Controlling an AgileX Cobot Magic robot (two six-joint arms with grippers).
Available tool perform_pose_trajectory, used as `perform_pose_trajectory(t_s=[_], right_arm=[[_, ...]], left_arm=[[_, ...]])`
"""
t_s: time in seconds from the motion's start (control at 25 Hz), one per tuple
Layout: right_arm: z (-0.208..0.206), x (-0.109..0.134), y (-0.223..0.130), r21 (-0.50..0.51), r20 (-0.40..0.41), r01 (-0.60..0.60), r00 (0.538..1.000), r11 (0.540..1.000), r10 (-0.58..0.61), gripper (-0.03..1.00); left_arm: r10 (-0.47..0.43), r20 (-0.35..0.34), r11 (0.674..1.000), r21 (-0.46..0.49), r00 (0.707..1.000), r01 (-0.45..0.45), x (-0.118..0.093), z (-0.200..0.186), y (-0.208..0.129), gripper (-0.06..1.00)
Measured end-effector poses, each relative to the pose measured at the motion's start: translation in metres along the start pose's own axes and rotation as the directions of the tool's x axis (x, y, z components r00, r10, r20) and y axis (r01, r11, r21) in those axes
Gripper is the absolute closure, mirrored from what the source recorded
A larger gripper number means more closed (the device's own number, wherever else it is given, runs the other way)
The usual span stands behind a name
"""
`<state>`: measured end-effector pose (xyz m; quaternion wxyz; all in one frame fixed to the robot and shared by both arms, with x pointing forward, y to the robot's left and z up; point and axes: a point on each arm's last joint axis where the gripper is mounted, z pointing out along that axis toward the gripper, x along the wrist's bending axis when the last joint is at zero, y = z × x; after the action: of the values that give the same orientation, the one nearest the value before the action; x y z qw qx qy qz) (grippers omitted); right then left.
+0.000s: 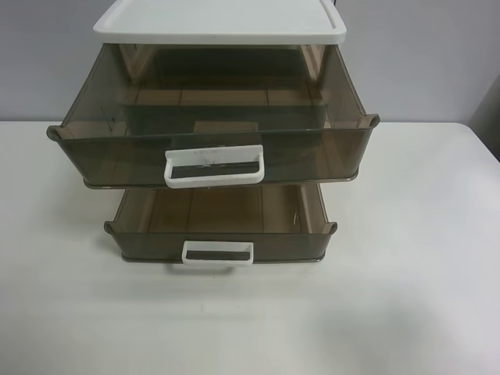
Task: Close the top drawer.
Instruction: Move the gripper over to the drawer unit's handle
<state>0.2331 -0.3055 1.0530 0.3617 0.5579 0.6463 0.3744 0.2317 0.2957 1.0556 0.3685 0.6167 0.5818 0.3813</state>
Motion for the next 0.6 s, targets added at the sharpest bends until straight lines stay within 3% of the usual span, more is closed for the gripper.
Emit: perform_pose_trajectory(t_s=[0.6], right_arm=[[0.0000,0.0000,0.0000,0.000,0.000,0.000,1.000,1.000,0.000,-0.03]], left_arm=[[0.000,0.000,1.000,0.000,1.000,0.000,0.0000,0.0000,0.0000,-0.05]])
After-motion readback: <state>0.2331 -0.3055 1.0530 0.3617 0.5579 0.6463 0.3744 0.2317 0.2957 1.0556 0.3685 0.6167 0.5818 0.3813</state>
